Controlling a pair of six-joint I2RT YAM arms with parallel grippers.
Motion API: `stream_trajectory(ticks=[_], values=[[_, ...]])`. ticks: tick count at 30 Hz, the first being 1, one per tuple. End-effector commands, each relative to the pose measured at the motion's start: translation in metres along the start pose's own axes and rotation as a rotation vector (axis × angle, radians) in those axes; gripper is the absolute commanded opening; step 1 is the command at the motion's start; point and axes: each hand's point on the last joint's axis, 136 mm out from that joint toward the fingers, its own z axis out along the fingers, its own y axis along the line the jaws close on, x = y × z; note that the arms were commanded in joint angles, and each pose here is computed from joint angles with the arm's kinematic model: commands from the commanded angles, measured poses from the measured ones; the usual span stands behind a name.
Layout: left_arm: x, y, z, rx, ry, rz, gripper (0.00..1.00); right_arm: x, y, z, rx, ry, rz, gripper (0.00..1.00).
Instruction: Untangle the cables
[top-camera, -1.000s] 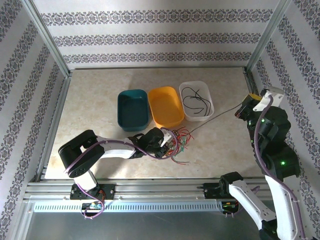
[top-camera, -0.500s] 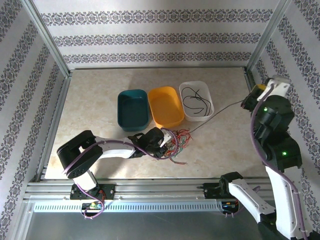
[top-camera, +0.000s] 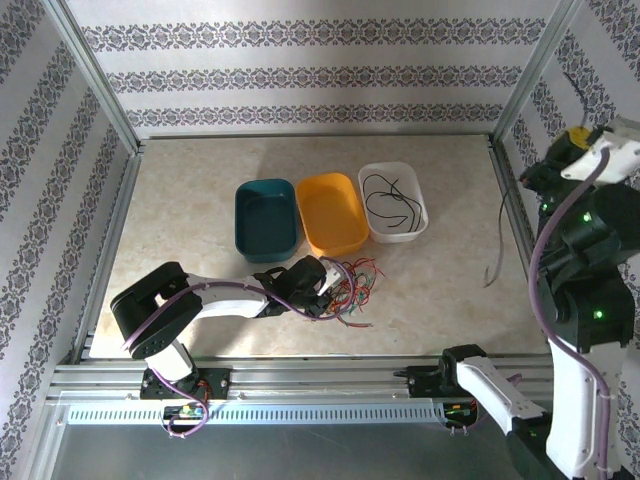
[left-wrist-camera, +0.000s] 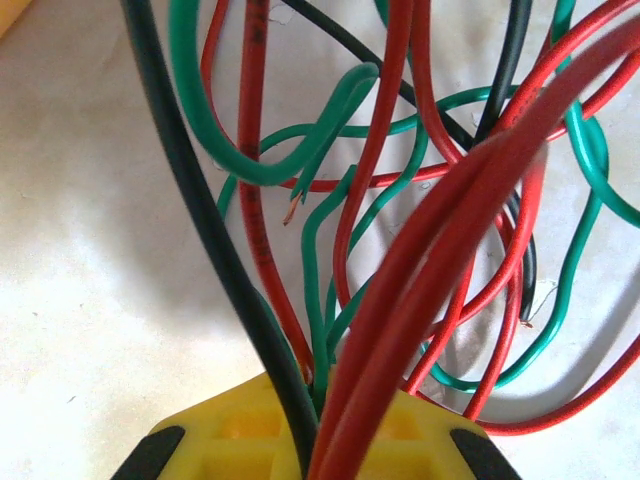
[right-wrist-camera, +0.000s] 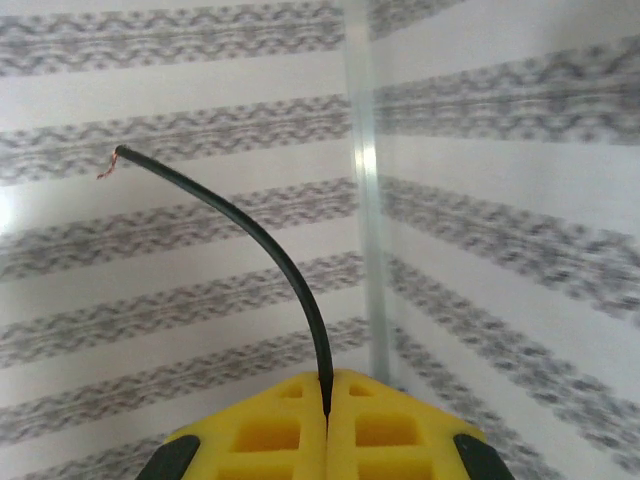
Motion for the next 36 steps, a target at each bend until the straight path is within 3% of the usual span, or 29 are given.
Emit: stream_trajectory(ticks=[1,9,15,24,36], values=[[0.048,0.013,0.004,-0.046,0.161,0.003,0.00,0.010,0.044,0.025,-0.197,0.059,0.058,0.00],[0.043,0.013,0.007,-0.050,0.147,-0.014,0.00,0.046,0.057,0.089,-0.158,0.129,-0.050,0.00],[0.041,0.014,0.007,-0.054,0.145,-0.020,0.00,0.115,0.056,0.127,-0.100,0.237,-0.098,0.00],[0.037,0.013,0.008,-0.050,0.142,-0.026,0.00,0.207,0.048,0.148,-0.034,0.360,-0.084,0.00],[0.032,0.011,0.009,-0.042,0.135,-0.030,0.00,0.246,0.064,0.165,-0.084,0.438,-0.065,0.00]])
